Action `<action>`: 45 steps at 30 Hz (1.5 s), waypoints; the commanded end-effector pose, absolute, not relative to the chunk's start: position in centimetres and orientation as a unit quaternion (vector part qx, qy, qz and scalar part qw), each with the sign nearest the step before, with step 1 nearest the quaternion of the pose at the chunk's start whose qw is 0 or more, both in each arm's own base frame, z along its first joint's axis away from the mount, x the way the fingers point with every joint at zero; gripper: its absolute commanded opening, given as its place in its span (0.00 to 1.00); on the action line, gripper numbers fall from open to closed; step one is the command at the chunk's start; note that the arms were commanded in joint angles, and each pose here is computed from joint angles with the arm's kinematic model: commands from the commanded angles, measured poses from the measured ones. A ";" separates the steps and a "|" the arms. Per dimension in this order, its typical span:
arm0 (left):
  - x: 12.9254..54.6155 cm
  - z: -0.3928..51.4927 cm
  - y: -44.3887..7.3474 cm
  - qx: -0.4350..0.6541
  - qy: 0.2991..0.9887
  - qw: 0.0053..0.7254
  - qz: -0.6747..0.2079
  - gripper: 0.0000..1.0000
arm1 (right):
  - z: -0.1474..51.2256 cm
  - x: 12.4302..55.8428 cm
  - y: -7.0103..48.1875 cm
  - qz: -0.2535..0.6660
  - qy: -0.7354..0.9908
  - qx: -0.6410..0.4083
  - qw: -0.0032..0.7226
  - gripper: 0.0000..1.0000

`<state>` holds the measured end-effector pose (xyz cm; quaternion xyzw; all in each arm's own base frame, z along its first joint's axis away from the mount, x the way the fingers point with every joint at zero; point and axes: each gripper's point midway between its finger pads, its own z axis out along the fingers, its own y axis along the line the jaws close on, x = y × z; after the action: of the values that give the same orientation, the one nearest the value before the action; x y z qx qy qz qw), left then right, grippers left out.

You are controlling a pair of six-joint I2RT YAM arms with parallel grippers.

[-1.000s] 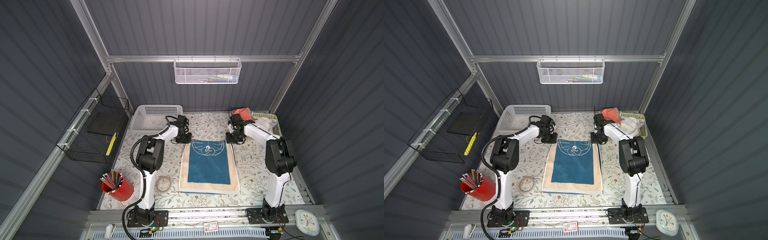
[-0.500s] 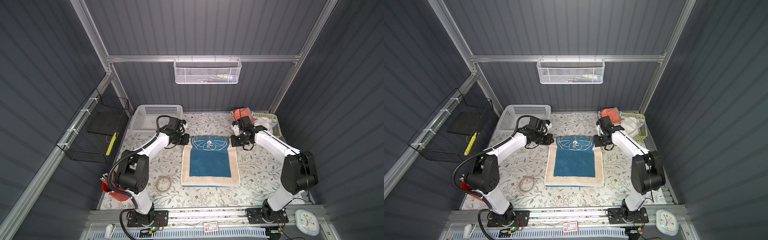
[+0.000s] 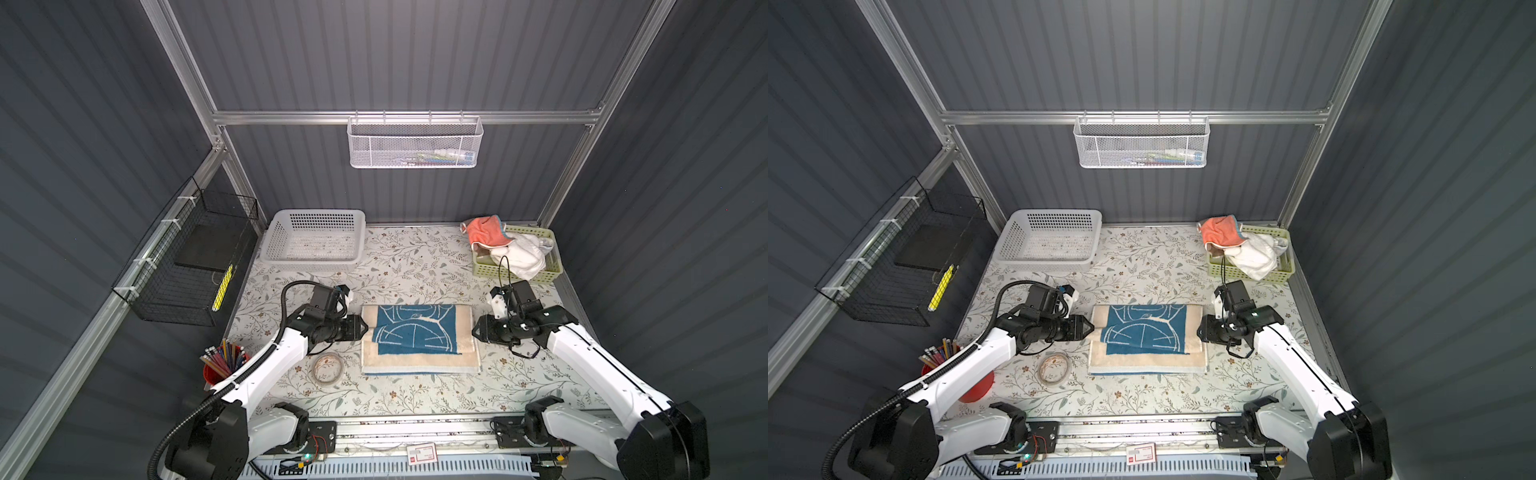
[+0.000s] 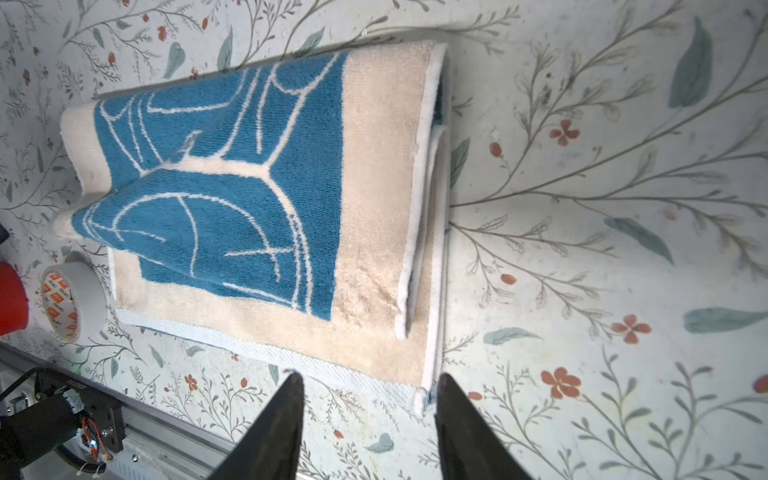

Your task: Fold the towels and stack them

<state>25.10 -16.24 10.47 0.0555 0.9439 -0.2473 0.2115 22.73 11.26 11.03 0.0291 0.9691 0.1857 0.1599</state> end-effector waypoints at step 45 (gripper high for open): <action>20.6 10.8 -17.7 -0.018 0.954 0.032 -0.297 0.00 | 11.7 21.1 10.0 0.156 0.987 0.035 0.028 0.00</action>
<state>23.85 -18.37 11.84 0.0098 0.9502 -0.2967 0.0947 24.16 11.30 12.40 0.0294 0.9801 0.1817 0.0742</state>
